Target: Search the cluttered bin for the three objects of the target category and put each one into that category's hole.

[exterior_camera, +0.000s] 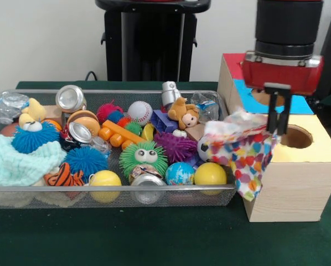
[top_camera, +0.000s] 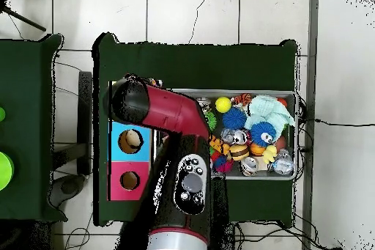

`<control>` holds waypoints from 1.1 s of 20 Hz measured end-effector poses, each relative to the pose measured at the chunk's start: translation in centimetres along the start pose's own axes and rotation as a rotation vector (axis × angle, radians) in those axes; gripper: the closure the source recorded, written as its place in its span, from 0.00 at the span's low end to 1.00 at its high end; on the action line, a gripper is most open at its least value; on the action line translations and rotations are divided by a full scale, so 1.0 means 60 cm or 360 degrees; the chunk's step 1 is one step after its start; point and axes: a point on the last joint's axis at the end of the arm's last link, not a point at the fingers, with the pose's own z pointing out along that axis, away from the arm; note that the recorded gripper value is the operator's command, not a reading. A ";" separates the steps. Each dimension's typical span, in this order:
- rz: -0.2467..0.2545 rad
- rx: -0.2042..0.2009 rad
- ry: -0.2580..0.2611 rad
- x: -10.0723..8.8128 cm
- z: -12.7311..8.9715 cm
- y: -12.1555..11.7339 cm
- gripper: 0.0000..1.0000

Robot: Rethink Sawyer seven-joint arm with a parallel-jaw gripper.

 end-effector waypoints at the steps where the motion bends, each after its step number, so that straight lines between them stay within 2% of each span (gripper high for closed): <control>1: -0.0004 0.0004 0.0021 0.015 -0.005 0.014 1.00; 4: 0.0018 0.0006 0.0092 0.043 -0.023 0.043 1.00; 9: 0.0061 0.0004 0.0162 0.053 -0.047 0.053 1.00; 16: 0.0135 -0.0024 0.0175 0.038 -0.086 0.046 1.00; 22: 0.0202 -0.0030 0.0181 0.022 -0.093 0.019 1.00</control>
